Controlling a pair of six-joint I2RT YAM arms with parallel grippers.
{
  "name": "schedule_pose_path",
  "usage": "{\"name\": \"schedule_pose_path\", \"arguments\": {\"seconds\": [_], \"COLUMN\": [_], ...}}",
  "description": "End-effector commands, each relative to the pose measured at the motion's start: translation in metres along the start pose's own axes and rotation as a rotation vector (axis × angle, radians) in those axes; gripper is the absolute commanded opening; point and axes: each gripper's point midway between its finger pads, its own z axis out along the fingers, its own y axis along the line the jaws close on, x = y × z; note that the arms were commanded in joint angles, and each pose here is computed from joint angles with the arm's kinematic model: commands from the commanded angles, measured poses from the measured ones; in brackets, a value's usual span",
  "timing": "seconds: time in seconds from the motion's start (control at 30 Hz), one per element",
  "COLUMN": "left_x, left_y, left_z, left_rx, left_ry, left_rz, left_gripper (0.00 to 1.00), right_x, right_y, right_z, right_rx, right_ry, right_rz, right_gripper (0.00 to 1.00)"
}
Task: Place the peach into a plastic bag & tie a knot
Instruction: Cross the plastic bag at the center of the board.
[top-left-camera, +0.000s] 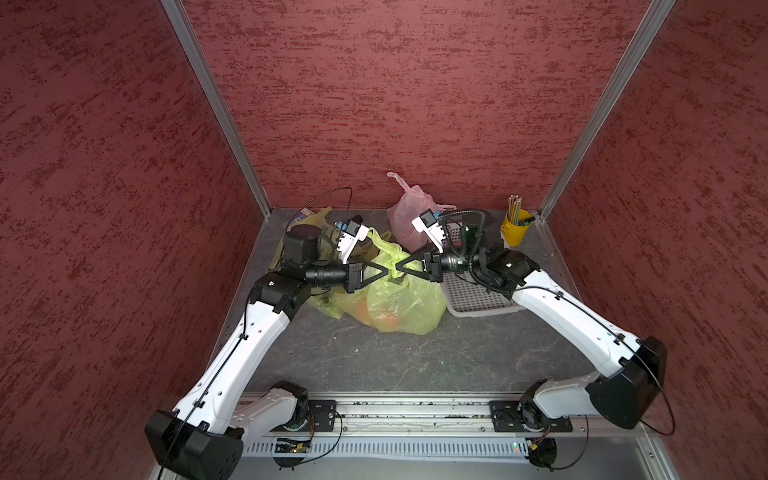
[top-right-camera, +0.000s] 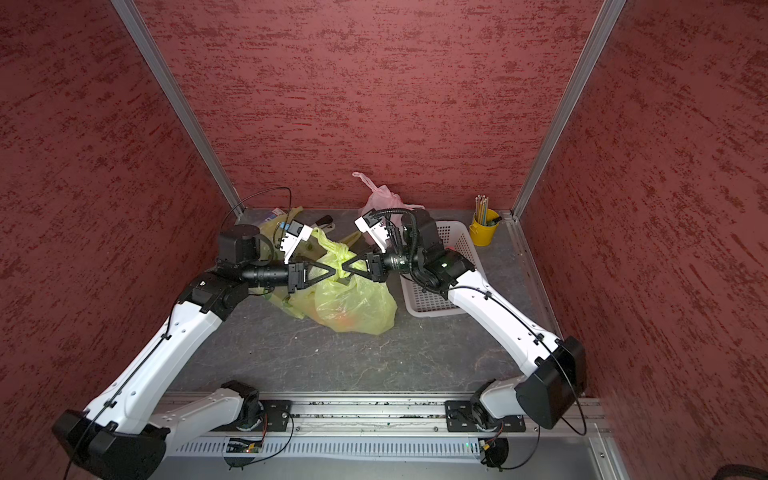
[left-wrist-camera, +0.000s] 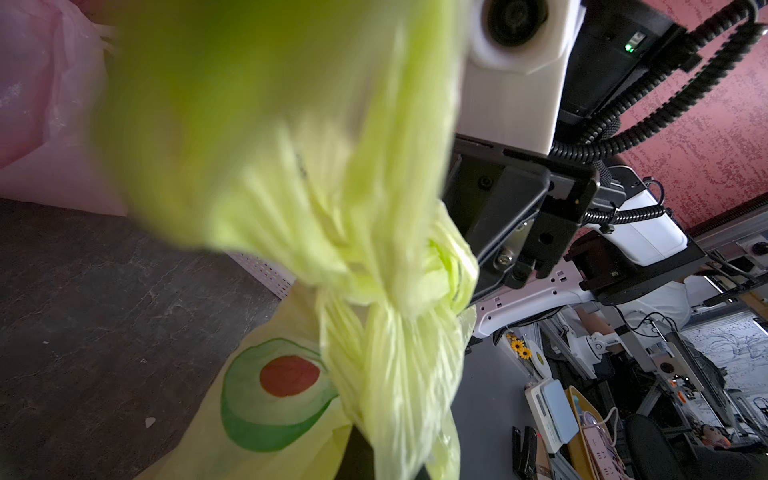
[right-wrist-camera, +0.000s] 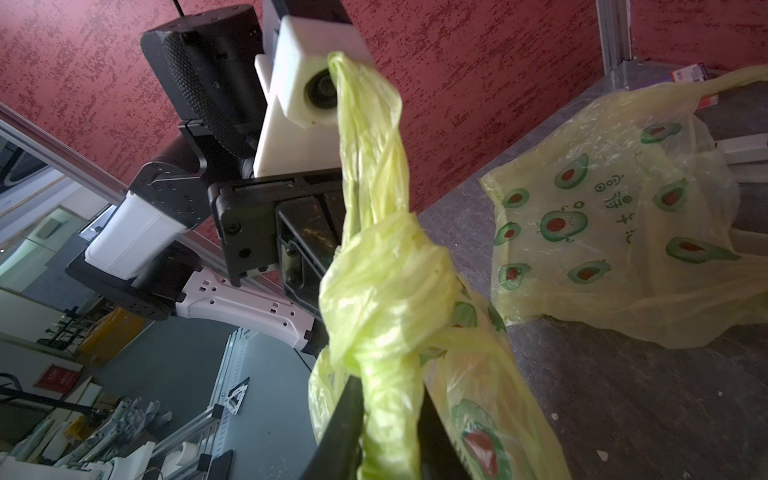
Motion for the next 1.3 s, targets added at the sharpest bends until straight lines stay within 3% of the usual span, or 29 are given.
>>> {"name": "schedule_pose_path", "arguments": {"seconds": [0.0, 0.77, 0.87, 1.03, 1.27], "left_x": [-0.016, -0.016, -0.016, -0.018, -0.013], "left_y": [-0.011, -0.024, -0.029, -0.04, -0.046], "left_z": [-0.006, -0.008, -0.006, -0.001, 0.018], "left_rx": [0.022, 0.079, 0.101, 0.134, 0.152], "left_ry": [-0.032, -0.026, -0.025, -0.031, -0.02], "left_rz": [0.037, 0.014, 0.016, 0.024, 0.031], "left_gripper": [0.0, 0.0, 0.0, 0.0, 0.0], "right_x": [-0.008, -0.024, -0.029, -0.041, -0.065], "right_y": [0.011, -0.011, -0.016, -0.026, -0.028], "right_z": [-0.007, -0.009, -0.008, -0.008, -0.016], "right_rx": [-0.014, 0.125, 0.147, 0.196, 0.213], "right_ry": [-0.009, -0.053, -0.066, -0.125, -0.305], "right_rz": [-0.04, -0.049, -0.044, -0.036, -0.014], "right_gripper": [0.22, 0.21, 0.17, 0.01, 0.0]}}
